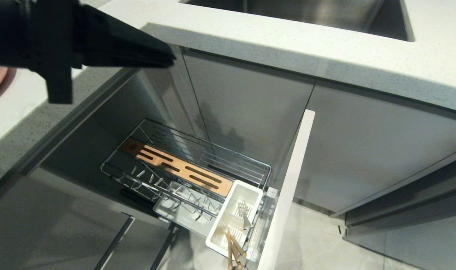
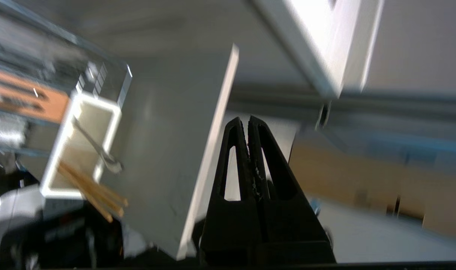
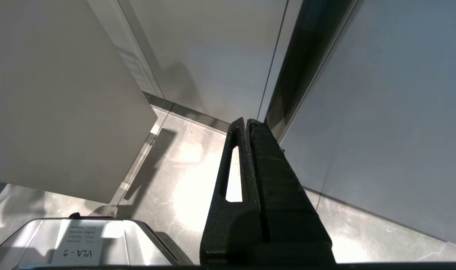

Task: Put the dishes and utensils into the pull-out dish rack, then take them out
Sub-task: Close the cupboard

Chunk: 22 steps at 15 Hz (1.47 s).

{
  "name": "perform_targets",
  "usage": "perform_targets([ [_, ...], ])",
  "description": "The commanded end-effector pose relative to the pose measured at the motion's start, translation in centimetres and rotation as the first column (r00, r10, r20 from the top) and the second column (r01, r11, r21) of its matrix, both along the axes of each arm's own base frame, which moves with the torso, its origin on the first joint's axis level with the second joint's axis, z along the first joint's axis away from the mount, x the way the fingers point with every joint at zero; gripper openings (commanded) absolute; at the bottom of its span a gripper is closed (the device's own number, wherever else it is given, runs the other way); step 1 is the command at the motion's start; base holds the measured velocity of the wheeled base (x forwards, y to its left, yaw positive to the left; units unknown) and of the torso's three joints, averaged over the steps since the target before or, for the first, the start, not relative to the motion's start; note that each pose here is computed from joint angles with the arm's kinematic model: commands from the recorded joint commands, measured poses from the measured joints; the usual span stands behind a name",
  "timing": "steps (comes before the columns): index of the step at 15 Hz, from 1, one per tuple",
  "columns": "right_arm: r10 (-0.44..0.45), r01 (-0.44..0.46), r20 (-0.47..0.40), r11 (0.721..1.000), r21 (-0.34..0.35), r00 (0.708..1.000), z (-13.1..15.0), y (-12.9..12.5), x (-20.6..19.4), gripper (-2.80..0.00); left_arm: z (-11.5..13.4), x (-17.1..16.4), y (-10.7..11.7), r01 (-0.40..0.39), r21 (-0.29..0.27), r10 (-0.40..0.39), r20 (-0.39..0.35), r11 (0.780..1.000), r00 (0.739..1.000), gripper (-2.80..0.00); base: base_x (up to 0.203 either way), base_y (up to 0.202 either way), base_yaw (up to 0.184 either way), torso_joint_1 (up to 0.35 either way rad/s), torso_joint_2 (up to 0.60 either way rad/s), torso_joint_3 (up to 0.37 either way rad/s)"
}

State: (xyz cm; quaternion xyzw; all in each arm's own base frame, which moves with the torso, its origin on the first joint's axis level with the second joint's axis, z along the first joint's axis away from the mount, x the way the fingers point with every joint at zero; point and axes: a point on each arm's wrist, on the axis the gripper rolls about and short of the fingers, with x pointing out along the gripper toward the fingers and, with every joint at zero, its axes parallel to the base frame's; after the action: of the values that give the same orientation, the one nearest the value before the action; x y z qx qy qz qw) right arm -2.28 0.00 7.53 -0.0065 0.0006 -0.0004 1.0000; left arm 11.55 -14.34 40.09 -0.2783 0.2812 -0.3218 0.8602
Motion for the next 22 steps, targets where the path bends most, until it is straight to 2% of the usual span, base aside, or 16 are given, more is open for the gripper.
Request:
perform_targets([
  [1, 0.001, -0.001, 0.000, 1.000, -0.001, 1.000, 0.0, 0.0, 0.0, -2.80, -2.3, 0.7, -3.9, 0.085, 0.088, -0.078, -0.077, 0.992, 0.994, -2.80, 0.000, 0.000, 0.000, 0.000, 0.00, 0.000],
  [3, 0.001, -0.001, 0.000, 1.000, -0.001, 1.000, 0.0, 0.0, 0.0, -2.80, -4.2, 0.2, -6.6, 0.167, 0.152, -0.148, -0.128, 0.974, 0.981, -2.80, 0.000, 0.000, 0.000, 0.000, 0.00, 0.000],
  [7, -0.001, 0.001, 0.000, 1.000, -0.001, 1.000, 0.0, 0.0, 0.0, -2.80, -7.4, -0.3, -10.4, 0.259, 0.258, -0.211, -0.198, 0.931, 0.957, -2.80, 0.000, 0.000, 0.000, 0.000, 0.00, 0.000],
  [10, 0.001, -0.001, 0.000, 1.000, -0.001, 1.000, 0.0, 0.0, 0.0, -2.80, -9.7, -0.6, -12.7, 0.317, 0.348, -0.231, -0.266, 0.882, 0.936, -2.80, 0.000, 0.000, 0.000, 0.000, 0.00, 0.000],
  [15, 0.001, -0.001, 0.000, 1.000, -0.001, 1.000, 0.0, 0.0, 0.0, -2.80, -12.5, -0.4, -15.0, 0.348, 0.421, -0.219, -0.325, 0.837, 0.920, -2.80, 0.000, 0.000, 0.000, 0.000, 0.00, 0.000],
  [18, 0.000, 0.000, 0.000, 1.000, -0.001, 1.000, 0.0, 0.0, 0.0, -2.80, -13.0, -0.2, -15.3, 0.345, 0.435, -0.209, -0.330, 0.832, 0.920, -2.80, 0.000, 0.000, 0.000, 0.000, 0.00, 0.000],
  [22, 0.001, -0.001, 0.000, 1.000, -0.001, 1.000, 0.0, 0.0, 0.0, -2.80, -13.0, 0.0, -15.2, 0.254, 0.491, -0.134, -0.267, 0.833, 0.954, -2.80, 0.000, 0.000, 0.000, 0.000, 0.00, 0.000],
])
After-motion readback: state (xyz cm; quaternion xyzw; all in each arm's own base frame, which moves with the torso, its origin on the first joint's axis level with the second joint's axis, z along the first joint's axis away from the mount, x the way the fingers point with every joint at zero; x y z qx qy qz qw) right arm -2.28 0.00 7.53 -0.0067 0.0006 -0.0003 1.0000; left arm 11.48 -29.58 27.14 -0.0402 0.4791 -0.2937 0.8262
